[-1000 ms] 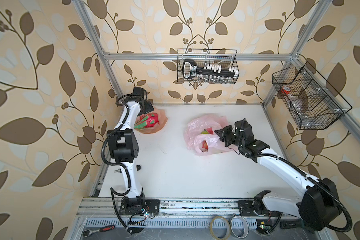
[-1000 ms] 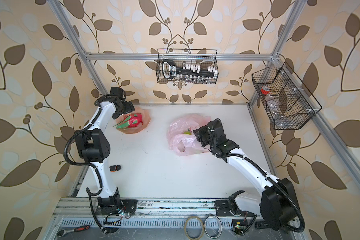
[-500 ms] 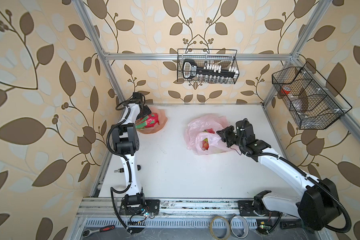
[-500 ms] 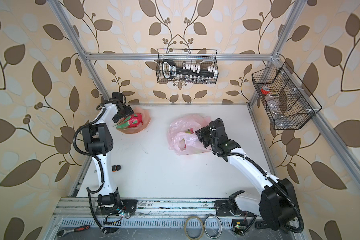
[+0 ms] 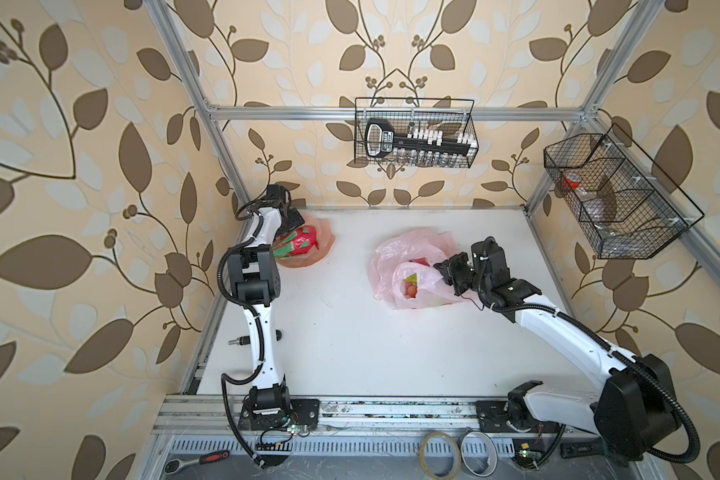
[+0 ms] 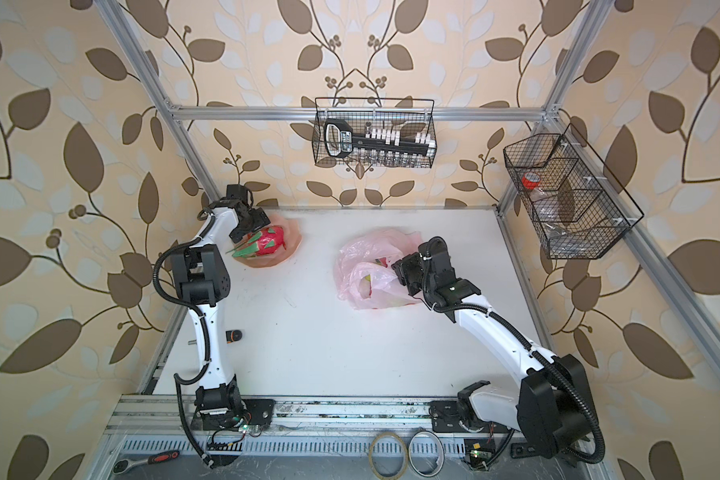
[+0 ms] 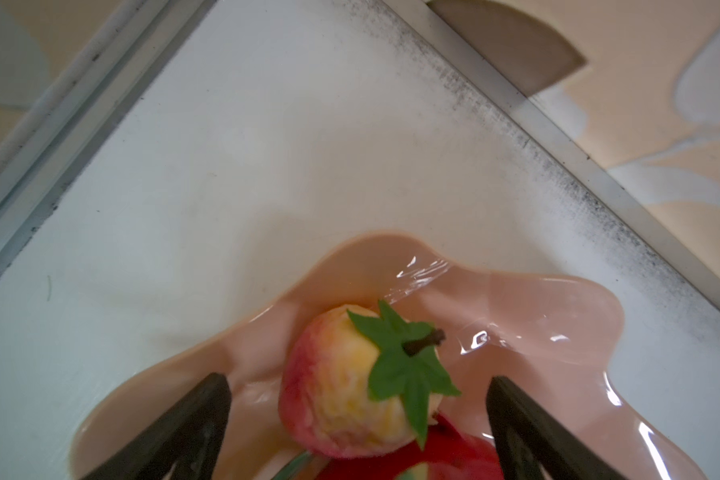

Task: Place the fruits into the plastic bag

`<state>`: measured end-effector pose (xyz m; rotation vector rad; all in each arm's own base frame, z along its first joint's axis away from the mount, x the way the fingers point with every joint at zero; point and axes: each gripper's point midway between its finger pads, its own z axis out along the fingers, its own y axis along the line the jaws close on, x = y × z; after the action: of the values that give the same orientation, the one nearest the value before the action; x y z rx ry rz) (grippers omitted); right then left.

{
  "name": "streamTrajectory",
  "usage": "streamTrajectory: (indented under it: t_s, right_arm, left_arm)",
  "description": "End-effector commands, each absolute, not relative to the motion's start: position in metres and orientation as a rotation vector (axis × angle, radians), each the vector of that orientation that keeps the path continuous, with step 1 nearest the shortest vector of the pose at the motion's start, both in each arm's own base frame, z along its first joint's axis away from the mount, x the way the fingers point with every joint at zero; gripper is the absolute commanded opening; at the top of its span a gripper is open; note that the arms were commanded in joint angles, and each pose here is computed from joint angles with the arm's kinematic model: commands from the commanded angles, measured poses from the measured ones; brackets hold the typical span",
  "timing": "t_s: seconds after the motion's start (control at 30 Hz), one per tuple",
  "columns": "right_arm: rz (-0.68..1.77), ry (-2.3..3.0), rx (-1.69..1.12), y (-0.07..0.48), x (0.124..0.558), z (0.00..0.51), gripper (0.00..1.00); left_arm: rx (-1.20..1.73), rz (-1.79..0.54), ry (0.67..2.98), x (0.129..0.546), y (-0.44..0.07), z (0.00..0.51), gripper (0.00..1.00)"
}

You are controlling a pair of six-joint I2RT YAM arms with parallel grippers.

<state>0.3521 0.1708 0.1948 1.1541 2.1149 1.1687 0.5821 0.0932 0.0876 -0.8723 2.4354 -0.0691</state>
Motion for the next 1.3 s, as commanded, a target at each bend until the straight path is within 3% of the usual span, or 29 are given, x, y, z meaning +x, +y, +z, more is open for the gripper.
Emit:
streamTrajectory:
  t_s: [0.0, 0.2, 0.43, 0.73, 1.27]
  right_arm:
    - [1.160, 2.127, 1.168, 0.171, 0.353, 0.192, 0.00]
    - [1.155, 2.131, 1.172, 0.170, 0.352, 0.191, 0.00]
    - [1.147, 2.129, 1.174, 0.168, 0.350, 0.193, 0.00]
    - [1.142, 2.117, 1.175, 0.166, 0.351, 0.196, 0.00]
    - [1.166, 2.093, 1.171, 0.169, 0.356, 0.201, 0.00]
  left_arm:
    - [-0.880, -0.100, 2.388, 0.591, 0.101, 0.101, 0.97]
    - [-0.894, -0.086, 2.401, 0.589, 0.106, 0.093, 0.91]
    - [-0.883, -0.137, 2.392, 0.593, 0.111, 0.093, 0.70]
    - [-0.818, -0.174, 2.348, 0.593, 0.111, 0.128, 0.55]
    - [-0.665, -0.234, 2.251, 0.576, 0.096, 0.211, 0.54]
